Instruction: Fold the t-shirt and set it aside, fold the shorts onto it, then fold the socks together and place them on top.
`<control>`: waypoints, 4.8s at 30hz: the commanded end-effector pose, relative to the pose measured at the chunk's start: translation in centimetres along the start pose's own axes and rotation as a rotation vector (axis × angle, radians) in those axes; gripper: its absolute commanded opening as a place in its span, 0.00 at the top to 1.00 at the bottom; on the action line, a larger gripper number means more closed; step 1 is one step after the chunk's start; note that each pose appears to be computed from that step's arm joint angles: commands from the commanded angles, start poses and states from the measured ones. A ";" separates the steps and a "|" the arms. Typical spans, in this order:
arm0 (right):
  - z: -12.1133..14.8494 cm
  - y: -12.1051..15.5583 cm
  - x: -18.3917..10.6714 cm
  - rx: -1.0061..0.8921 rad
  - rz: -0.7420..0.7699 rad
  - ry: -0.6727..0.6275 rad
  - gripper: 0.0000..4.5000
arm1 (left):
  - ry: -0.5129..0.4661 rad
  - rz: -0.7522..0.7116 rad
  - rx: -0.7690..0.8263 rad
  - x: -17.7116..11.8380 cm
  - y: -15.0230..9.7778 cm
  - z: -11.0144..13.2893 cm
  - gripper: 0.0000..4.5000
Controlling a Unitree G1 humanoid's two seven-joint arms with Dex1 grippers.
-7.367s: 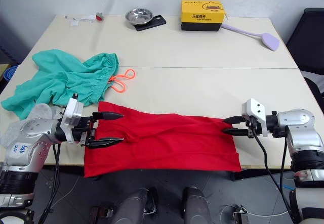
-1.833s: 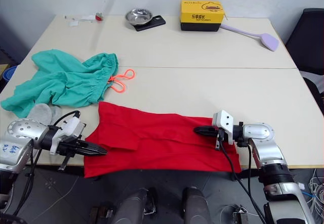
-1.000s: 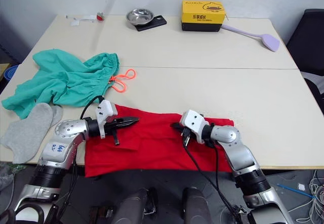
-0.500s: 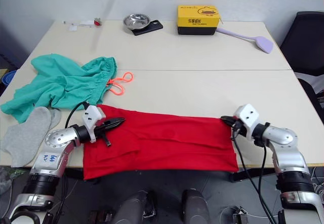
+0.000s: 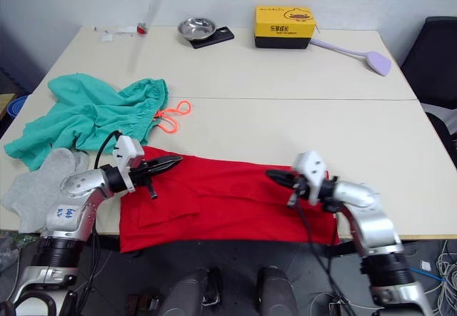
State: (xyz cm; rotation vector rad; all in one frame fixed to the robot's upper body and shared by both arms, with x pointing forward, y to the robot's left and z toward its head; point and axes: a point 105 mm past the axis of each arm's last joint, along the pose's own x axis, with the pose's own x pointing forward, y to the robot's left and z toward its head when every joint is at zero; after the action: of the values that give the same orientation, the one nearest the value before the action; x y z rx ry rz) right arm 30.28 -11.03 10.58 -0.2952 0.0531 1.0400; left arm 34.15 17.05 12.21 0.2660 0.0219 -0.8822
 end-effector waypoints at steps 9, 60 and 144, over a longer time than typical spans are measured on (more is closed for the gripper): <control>-3.8 -4.6 -6.3 -0.021 -0.234 0.178 1.00 | 0.126 0.254 0.021 -2.4 3.8 -3.3 0.99; -1.2 -9.5 -14.4 0.198 -0.018 0.455 0.08 | -0.157 -0.335 0.032 -8.9 -6.0 6.7 0.00; -2.1 -9.8 -9.9 0.990 -0.608 0.400 0.46 | 0.324 -0.343 -0.087 0.9 3.4 0.2 0.35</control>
State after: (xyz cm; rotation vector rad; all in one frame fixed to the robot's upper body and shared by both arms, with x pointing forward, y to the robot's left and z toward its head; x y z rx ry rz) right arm 33.71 -25.59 13.14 0.3680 0.7444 0.2138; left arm 37.61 18.37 12.91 0.3326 0.4229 -1.1536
